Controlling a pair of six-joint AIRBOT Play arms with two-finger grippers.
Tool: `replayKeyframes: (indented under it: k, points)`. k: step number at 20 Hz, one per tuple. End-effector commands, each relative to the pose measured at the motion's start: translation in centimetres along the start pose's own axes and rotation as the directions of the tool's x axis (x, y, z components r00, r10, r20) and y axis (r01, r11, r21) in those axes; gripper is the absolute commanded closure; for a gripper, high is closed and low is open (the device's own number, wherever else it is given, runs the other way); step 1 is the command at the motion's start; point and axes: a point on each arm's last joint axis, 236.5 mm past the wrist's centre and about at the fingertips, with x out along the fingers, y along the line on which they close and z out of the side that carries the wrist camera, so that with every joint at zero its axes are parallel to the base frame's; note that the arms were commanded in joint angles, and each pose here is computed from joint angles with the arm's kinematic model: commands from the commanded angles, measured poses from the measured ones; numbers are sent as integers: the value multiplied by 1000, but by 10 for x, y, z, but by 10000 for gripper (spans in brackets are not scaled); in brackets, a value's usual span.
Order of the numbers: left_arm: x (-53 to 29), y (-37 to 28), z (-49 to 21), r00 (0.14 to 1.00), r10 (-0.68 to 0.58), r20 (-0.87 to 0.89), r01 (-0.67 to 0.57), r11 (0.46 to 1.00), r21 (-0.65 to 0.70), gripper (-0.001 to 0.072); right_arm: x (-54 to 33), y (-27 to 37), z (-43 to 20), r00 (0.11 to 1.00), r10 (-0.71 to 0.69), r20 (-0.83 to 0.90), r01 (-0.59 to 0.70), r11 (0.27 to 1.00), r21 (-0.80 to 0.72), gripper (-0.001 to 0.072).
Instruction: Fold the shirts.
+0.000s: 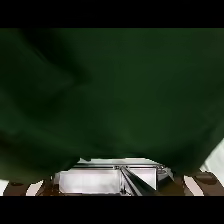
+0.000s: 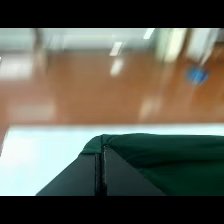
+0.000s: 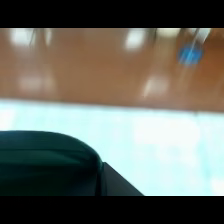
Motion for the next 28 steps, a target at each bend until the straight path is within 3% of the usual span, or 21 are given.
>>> replayKeyframes:
  k: [1, 6, 9, 15, 16, 17, 18, 19, 21, 24, 26, 28]
  points:
    - [78, 32, -85, 954, 83, -287, -98, 995, -35, 686, 82, 5, -55, 978, 75, -196, -68, 997, 43, 685]
    - [226, 47, -200, 875, 58, -480, -134, 983, -127, 686, 224, -3, -106, 924, 132, -359, -92, 988, 127, 685]
    - [307, 39, -226, 879, -21, -476, -109, 964, -244, 686, 317, -7, -123, 915, 173, -364, -95, 971, 221, 685]
    - [425, 21, -270, 845, -164, -509, -113, 875, -470, 686, 451, 9, -139, 882, 324, -343, -154, 885, 440, 684]
    - [435, 16, -275, 839, -191, -509, -111, 857, -504, 685, 463, 11, -141, 878, 344, -334, -154, 861, 484, 657]
    - [443, 11, -278, 835, -216, -506, -109, 837, -536, 666, 472, 12, -142, 874, 365, -322, -157, 838, 522, 440]
    - [448, 9, -279, 834, -228, -502, -108, 826, -554, 465, 478, 10, -140, 874, 375, -310, -156, 819, 552, 291]
    - [449, 11, -279, 831, -227, -507, -108, 830, -548, 206, 477, 5, -138, 874, 377, -306, -152, 811, 565, 296]
    - [436, 32, -276, 804, -213, -555, -125, 853, -507, 197, 461, -23, -127, 879, 364, -309, -139, 814, 564, 296]
    - [380, 98, -295, 661, -177, -729, -249, 865, -436, 197, 401, -82, -126, 857, 325, -399, -115, 876, 468, 297]
    - [333, 121, -324, 528, -224, -819, -280, 865, -417, 198, 359, -124, -148, 825, 209, -525, -1, 929, 369, 300]
    - [285, 118, -362, 415, -295, -861, -321, 838, -442, 198, 323, -150, -184, 790, 106, -604, 135, 931, 339, 303]
